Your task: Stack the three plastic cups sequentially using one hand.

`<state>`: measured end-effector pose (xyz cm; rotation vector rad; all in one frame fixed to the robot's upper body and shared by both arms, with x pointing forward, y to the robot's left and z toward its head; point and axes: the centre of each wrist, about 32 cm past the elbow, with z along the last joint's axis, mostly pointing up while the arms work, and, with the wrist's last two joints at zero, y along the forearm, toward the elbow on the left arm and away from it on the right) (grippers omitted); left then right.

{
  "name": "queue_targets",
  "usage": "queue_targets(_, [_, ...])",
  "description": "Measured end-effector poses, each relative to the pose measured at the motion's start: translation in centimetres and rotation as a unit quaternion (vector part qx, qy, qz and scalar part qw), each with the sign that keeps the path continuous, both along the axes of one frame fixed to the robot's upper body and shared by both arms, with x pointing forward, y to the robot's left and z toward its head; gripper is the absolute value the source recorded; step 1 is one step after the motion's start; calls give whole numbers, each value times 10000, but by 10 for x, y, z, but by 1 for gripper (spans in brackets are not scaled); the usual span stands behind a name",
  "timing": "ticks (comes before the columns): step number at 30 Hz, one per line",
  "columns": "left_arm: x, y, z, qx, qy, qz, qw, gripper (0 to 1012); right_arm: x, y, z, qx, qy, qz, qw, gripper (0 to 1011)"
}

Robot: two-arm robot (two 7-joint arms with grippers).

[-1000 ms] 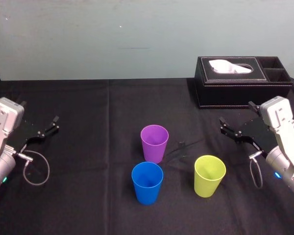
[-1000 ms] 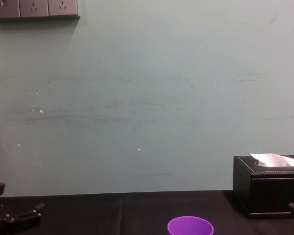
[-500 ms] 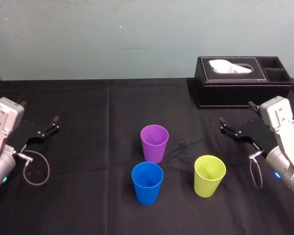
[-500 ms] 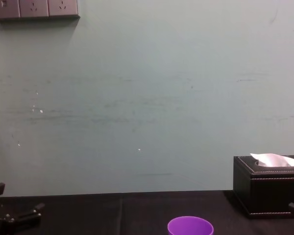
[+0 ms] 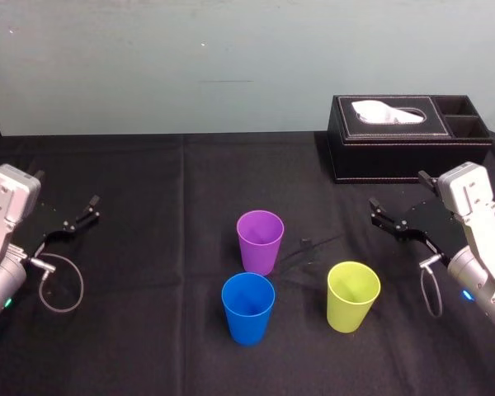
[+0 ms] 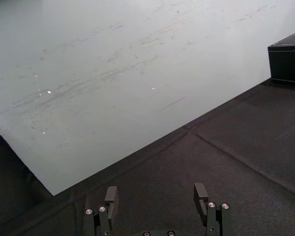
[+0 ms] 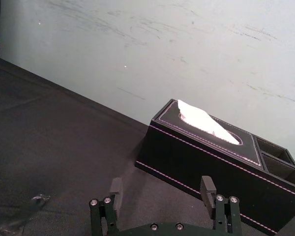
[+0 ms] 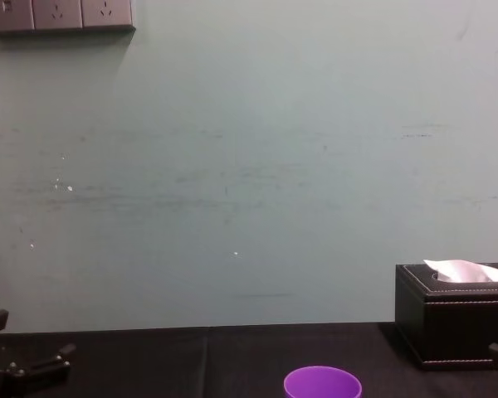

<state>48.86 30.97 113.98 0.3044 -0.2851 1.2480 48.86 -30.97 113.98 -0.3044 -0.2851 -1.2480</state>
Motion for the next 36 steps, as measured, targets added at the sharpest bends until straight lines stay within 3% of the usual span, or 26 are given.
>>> queue_targets(19, [0,0,0,0,0,0,10000,1010,0,0,3,53,-29,2,10000,1000])
queue_targets(27, [0,0,0,0,0,0,10000,1010,-8,-9,23,332,152,192,9991,1000])
queue_targets(36, [0,0,0,0,0,0,10000,1010,-20,-27,47,339,316,448,9979,1000])
